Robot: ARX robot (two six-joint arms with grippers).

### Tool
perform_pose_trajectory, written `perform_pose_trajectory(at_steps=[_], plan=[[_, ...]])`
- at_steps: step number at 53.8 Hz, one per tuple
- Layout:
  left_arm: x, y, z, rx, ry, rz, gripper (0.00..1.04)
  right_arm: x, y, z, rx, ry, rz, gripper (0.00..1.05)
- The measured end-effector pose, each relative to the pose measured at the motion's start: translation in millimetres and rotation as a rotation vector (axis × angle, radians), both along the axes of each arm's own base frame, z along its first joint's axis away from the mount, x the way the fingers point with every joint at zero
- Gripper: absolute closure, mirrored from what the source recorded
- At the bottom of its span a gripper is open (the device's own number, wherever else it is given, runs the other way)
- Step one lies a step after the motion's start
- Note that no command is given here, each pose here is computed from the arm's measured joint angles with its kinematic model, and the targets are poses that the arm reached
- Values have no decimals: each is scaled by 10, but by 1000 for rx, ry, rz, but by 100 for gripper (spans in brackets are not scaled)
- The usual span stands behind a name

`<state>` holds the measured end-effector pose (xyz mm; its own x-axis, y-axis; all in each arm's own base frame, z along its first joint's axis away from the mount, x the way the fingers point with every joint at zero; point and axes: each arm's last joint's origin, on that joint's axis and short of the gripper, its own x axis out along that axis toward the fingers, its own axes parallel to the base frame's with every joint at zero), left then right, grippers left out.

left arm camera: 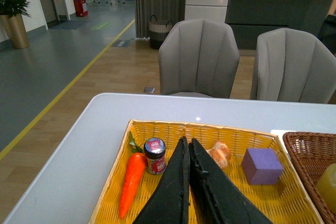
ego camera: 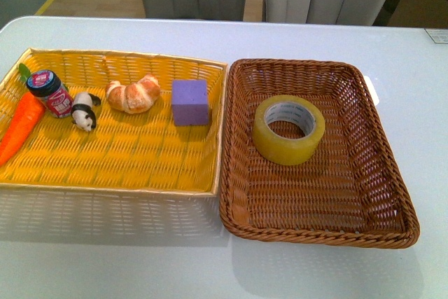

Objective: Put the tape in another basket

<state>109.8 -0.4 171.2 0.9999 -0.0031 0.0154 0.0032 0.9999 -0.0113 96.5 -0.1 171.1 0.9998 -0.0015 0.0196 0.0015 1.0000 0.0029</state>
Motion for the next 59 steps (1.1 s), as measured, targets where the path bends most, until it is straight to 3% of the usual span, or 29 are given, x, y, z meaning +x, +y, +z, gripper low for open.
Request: perform_pose_trajectory(at_steps=[31, 59], plan=[[-120, 1, -39, 0, 17, 0, 102, 0, 0, 0, 0, 0, 0, 9], [-120, 1, -39, 0, 16, 0, 9, 0, 0, 0, 0, 0, 0, 9]])
